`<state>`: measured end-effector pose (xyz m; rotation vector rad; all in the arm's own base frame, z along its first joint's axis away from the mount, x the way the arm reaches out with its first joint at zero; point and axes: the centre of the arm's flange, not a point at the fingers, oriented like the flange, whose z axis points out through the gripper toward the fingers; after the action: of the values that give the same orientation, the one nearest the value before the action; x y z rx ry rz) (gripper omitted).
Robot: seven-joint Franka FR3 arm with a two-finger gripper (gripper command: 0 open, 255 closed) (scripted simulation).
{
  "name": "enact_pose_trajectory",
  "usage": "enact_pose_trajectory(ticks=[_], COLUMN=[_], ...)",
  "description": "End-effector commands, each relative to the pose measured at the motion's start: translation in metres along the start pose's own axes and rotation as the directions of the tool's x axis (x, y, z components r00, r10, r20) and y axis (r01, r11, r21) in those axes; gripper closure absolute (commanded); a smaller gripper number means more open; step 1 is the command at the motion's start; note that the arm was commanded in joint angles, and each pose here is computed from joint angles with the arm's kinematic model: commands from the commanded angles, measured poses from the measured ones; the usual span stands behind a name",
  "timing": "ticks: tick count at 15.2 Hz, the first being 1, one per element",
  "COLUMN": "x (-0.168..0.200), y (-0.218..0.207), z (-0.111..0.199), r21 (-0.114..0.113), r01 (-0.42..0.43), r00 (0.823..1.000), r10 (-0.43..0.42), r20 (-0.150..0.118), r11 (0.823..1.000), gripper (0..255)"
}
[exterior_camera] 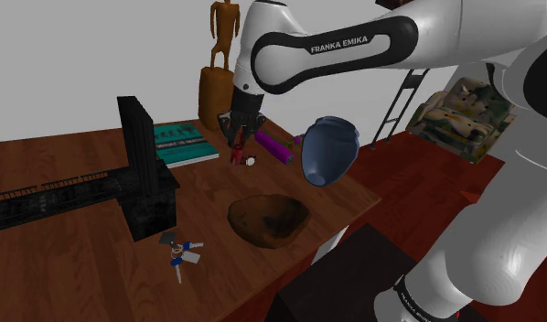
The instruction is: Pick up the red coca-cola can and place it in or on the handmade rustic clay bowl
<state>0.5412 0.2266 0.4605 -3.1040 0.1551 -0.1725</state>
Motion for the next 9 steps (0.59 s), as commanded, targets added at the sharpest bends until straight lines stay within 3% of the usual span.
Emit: enact_pose_trajectory(ticks=[1,9], x=[0.001,0.006], y=[-0.001,-0.002], z=[-0.01,-0.052], r21=[0.0,0.0], r01=[0.0,0.0], r00=[1.0,1.0], r10=[0.0,0.0], r20=[0.0,0.0], r11=[1.0,1.0], gripper=[255,255])
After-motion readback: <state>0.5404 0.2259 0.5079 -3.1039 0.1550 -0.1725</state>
